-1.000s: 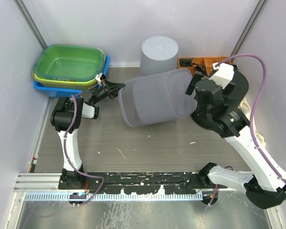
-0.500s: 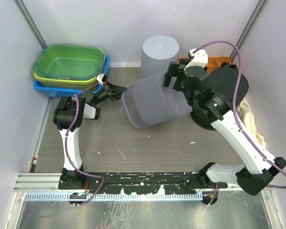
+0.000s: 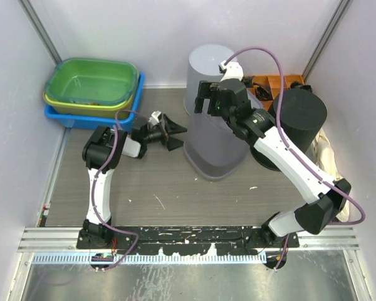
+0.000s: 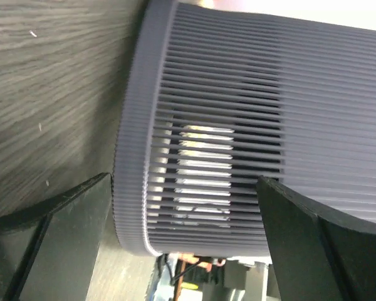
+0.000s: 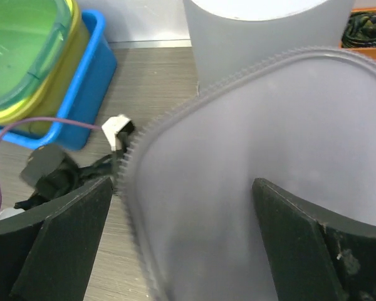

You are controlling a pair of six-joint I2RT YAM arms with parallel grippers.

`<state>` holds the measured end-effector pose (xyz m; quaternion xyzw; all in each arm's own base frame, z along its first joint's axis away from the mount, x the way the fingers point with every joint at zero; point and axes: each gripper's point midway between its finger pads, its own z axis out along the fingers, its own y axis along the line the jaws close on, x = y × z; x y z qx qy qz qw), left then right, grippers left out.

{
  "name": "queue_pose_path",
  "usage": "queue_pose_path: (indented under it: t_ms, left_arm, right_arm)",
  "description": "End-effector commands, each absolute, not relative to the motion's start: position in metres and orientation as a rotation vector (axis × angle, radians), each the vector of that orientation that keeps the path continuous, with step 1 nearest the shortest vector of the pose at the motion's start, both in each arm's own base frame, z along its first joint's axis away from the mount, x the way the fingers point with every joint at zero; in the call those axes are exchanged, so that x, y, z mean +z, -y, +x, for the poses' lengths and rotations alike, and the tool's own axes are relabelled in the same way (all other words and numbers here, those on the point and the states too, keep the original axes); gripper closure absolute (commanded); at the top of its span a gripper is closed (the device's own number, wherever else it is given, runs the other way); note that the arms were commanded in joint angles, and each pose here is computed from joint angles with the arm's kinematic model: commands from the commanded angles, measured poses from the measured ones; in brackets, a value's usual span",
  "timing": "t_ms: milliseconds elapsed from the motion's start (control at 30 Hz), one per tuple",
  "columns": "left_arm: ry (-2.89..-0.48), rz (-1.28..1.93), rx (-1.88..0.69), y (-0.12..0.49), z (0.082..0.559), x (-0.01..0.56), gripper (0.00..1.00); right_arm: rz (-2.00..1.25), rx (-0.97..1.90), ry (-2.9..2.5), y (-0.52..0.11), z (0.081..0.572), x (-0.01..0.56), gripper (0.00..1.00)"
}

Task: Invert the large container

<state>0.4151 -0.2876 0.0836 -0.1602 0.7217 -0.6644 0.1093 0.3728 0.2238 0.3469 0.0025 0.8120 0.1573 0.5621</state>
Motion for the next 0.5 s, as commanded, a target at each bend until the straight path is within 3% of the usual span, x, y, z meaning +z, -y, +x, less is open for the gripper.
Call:
queue_pose_path:
  t_ms: [0, 167, 467]
  left_arm:
    - [-2.773, -0.859, -1.573, 0.295, 0.355, -0.008, 0.01]
    - [-2.975, -0.386, -1.182, 0.298, 0.341, 0.014, 0.02]
    - [-2.881, -0.167, -1.149, 0.304, 0.330, 0.048, 0.02]
  right_arm:
    - [-0.034, 0.423, -1.942, -0.234, 0.366, 0.350, 0.00]
    - [-0.021, 0.409, -1.928, -0.221, 0.354, 0.361, 0.00]
    - [0.020, 0.458, -1.953, -0.188, 0.301, 0.375, 0.00]
